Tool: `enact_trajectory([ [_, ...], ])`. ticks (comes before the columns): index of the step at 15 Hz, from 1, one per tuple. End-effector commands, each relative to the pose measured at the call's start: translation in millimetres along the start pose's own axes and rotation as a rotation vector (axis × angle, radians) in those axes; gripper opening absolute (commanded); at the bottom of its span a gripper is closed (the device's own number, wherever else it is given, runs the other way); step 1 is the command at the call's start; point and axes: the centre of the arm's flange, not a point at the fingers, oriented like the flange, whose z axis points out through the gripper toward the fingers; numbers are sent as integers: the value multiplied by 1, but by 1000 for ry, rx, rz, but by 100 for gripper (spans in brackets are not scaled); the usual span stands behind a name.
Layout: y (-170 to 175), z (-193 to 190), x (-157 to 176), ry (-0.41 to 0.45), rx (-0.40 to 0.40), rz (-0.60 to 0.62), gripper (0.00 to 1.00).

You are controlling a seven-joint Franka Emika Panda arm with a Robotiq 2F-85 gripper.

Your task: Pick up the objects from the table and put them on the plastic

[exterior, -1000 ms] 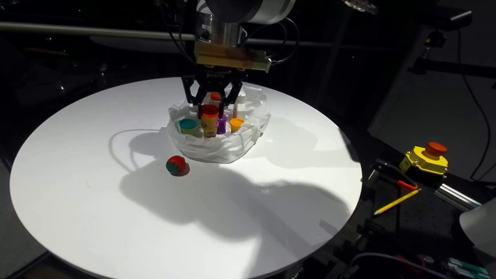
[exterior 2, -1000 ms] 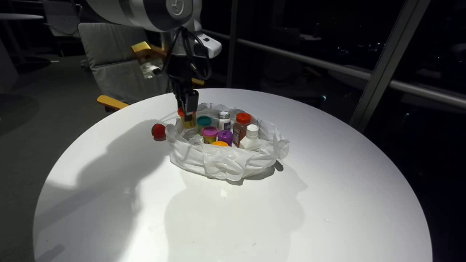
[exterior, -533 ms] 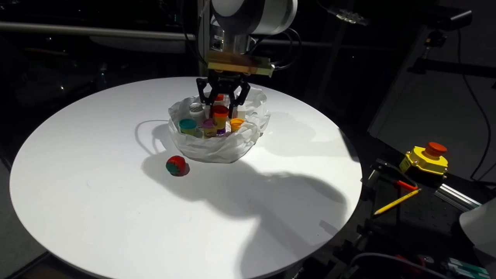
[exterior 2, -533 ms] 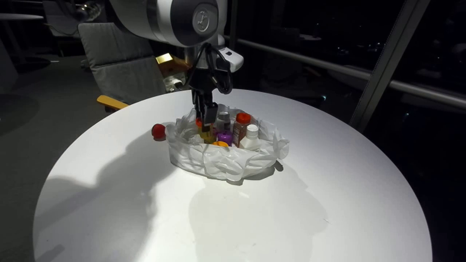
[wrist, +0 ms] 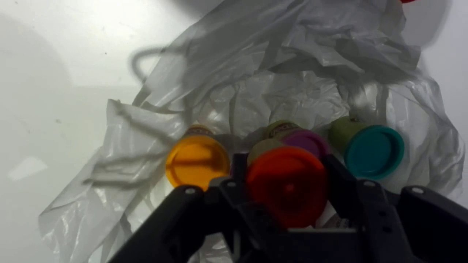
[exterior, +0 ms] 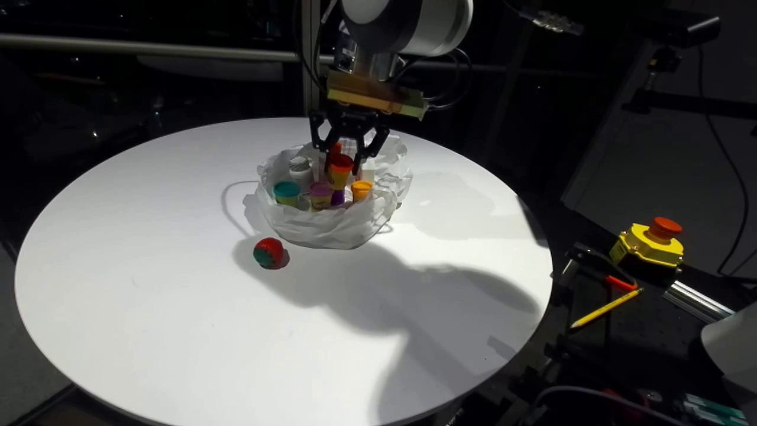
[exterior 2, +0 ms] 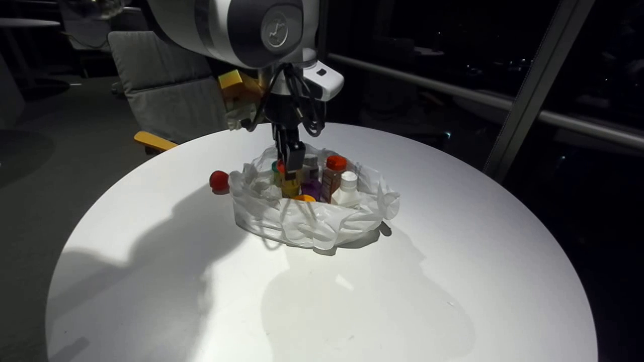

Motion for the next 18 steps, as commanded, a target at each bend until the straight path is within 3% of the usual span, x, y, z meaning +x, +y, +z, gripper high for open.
enact_trajectory([
  [1,12,-22,-29,5,37,-12,29],
  [8,2,21,-29,-54,12,-39,29],
  [12,8,58,-20,-52,-48,-26,29],
  [15,5,59,-21,-24,-28,-40,29],
  [16,1,46,-24,-4,-16,-53,79],
  [18,-6,18,-34,9,-11,-74,85],
])
